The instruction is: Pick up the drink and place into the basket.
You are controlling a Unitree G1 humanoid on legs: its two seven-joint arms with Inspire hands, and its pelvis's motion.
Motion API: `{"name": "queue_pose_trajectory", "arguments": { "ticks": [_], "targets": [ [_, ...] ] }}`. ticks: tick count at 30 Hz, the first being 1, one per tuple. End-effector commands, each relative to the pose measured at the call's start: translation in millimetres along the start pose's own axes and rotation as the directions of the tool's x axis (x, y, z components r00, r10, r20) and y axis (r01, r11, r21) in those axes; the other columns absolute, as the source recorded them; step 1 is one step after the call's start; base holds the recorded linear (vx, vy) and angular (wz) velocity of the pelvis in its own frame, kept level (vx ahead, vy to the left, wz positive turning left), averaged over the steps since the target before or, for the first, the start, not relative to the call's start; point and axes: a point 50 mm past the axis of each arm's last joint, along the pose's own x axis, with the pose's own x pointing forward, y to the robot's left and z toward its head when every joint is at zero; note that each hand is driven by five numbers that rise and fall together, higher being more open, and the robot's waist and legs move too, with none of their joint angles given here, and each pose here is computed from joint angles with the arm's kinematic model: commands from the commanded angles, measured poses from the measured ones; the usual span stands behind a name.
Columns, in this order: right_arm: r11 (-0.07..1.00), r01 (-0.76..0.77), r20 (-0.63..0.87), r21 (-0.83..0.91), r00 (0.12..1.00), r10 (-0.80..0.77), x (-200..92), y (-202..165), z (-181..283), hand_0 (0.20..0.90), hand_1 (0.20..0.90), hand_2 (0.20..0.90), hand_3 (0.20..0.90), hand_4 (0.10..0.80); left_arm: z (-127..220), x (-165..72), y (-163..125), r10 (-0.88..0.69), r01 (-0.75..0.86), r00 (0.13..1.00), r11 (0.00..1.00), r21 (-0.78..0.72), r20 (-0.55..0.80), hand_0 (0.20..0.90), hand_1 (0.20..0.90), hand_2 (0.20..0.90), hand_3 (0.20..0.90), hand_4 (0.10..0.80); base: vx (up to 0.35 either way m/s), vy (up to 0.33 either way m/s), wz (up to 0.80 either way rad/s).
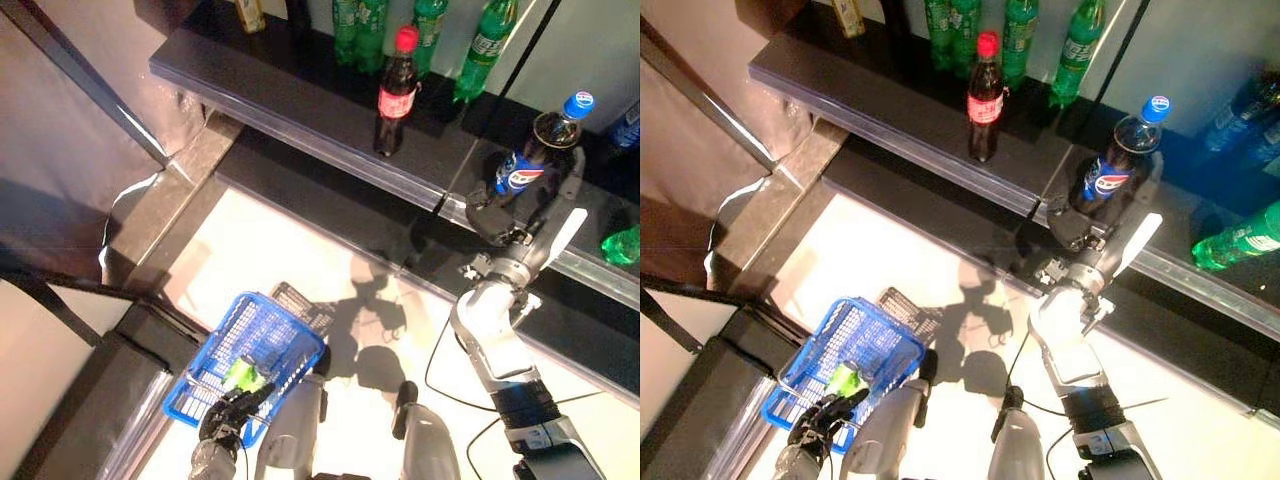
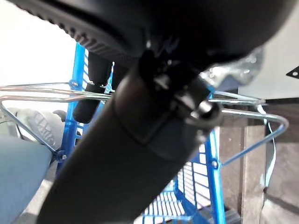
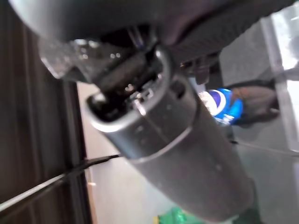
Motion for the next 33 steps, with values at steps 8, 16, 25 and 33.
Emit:
{"name": "queue_pose_trajectory", "arguments": {
  "ticks": [8, 16, 25, 33],
  "targets": [
    [0.965, 0.175, 0.226, 0.197, 0.949, -0.219, 60.0, 9.2, 75.2, 0.900, 0.900, 0.900, 0.900, 0.800, -8.4, -5.1, -12.5, -0.103, 0.103, 0.995, 0.993, 0.051, -0.012, 0.300, 0.300, 0.300, 0.200, 0.100, -0.080, -0.020, 0.00],
    [0.934, 0.235, 0.240, 0.271, 0.923, -0.302, 82.1, 14.6, 100.7, 0.900, 0.900, 0.900, 0.900, 0.800, 4.7, -0.9, -27.8, -0.141, 0.140, 0.990, 0.988, 0.059, 0.018, 0.300, 0.300, 0.300, 0.200, 0.100, -0.044, -0.003, -0.01],
    [0.914, 0.251, 0.255, 0.318, 0.906, -0.338, 99.2, 15.9, 123.7, 0.900, 0.900, 0.900, 0.900, 0.800, 12.2, 0.9, -35.2, -0.164, 0.163, 0.986, 0.986, 0.047, 0.033, 0.300, 0.300, 0.300, 0.200, 0.100, -0.028, 0.026, -0.02],
    [0.906, 0.279, 0.271, 0.318, 0.889, -0.369, 108.6, 13.2, 137.6, 0.900, 0.900, 0.900, 0.900, 0.800, 15.7, 1.9, -37.8, -0.172, 0.171, 0.984, 0.985, 0.039, 0.034, 0.300, 0.300, 0.300, 0.200, 0.100, -0.008, 0.014, -0.04]
  ]
}}
